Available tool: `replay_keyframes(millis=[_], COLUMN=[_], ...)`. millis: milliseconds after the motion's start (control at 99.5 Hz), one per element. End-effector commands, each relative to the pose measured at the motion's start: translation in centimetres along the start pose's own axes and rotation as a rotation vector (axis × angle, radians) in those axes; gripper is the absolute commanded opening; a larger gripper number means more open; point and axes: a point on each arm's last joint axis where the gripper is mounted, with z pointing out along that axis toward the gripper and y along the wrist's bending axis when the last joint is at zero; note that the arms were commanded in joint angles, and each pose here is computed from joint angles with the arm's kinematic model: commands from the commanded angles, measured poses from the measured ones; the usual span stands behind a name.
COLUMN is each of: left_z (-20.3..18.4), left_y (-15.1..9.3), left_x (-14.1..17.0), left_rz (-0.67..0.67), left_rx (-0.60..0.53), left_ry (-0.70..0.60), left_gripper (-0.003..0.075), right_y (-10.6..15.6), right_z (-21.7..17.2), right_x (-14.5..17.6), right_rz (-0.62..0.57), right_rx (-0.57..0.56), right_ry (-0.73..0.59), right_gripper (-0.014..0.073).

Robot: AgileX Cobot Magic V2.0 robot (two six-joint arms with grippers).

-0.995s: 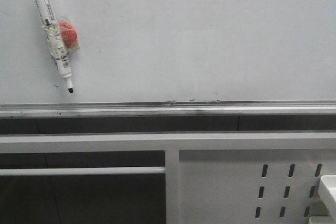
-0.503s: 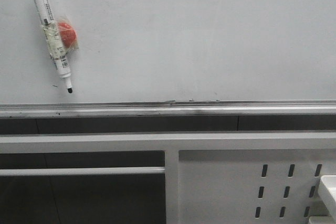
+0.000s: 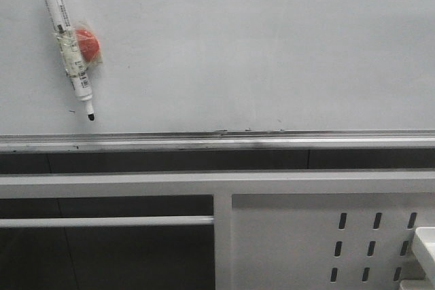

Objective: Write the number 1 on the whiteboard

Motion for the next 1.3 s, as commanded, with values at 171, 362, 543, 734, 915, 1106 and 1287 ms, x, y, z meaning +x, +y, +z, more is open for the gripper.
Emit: replay_keyframes(millis=[171,362,543,734,915,1106,1287], left_z=[0.3,1.0,1.2,0.7,0.1,-0.3,-0.3], left_y=[-0.1,-0.2,-0.8,-1.9,-2.7,-3.0,-3.0], left_x=[-1.5,-0.2,2.1,5.6,7.5,8.3,8.7], left_rz=[-0.040,-0.081,-0.021,-0.041,-0.070,-0.088,-0.094], left_rx=[0.010,0.008,0.080,0.207,0.305,0.349,0.350], left_ry=[-0.073,0.050,0.122,0.161,0.136,0.108,0.120], left_gripper=[0.0449,0.0405,0.0404,0.0401,0.0382,0.0375,0.0375], right_y=[0.3,0.3,0.3,0.3,0.4,1.1,1.6], right_z=[0.4,0.5,0.5,0.5,0.5,0.5,0.4], right_x=[-2.3,-1.9,-1.6,-1.5,-1.4,-1.1,-1.2], right_rz=[0.006,0.006,0.005,0.005,-0.006,-0.152,-0.170], right_rx=[-0.013,-0.011,-0.010,-0.009,-0.030,-0.106,-0.153], right_ry=[-0.143,-0.099,-0.070,-0.050,-0.042,-0.023,-0.035], right_gripper=[-0.0069,-0.0069,-0.0069,-0.0069,-0.0069,-0.0069,-0.0069])
